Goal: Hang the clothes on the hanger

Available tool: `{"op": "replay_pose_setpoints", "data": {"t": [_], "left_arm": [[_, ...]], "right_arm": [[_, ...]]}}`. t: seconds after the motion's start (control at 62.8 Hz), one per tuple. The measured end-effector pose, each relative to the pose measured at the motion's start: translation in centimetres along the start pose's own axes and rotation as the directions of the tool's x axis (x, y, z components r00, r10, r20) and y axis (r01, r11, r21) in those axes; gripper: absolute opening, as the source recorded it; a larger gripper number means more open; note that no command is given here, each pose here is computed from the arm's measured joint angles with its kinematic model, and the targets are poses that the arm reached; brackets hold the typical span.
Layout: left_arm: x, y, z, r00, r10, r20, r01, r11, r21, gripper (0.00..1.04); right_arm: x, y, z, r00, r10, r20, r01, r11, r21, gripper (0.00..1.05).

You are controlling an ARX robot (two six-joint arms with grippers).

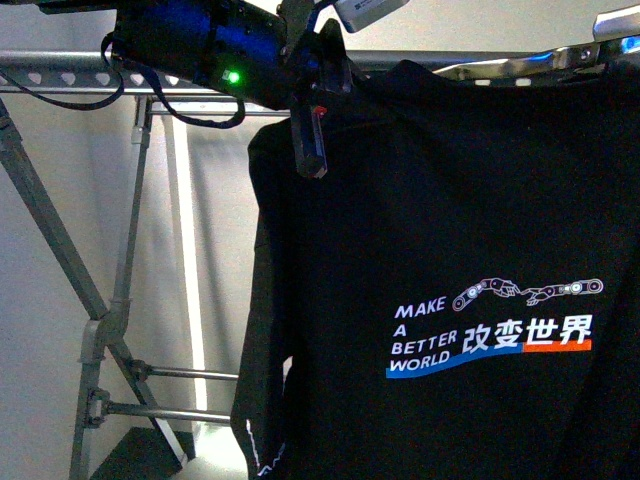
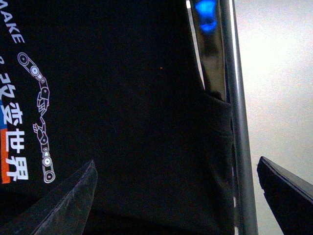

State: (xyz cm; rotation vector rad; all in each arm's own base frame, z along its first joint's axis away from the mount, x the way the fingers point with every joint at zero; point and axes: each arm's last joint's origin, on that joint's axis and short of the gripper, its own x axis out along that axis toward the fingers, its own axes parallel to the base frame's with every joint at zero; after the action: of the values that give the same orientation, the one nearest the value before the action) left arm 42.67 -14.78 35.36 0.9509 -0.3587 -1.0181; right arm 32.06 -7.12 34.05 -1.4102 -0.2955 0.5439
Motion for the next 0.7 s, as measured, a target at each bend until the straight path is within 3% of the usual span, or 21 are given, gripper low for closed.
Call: {"op": "replay_pose_setpoints", "data": {"t": [0.366,0.7], "left_arm": [[0.0,0.0,0.0,1.000,0.000,0.001,0.000,1.000,0.000,0.04],[0.0,0.0,0.0,1.000,-0.001,0.001,0.001,1.000,-0.001,0.04]], "right_arm": [[3.2,-2.5,-1.6,0.999,0.033,-0.018,-0.033,0.999,-0.025,0.97],[5.9,-3.7,-3.4,0.995,0.025,-0.096,-0.020,0.999,0.047,0.97]]}}
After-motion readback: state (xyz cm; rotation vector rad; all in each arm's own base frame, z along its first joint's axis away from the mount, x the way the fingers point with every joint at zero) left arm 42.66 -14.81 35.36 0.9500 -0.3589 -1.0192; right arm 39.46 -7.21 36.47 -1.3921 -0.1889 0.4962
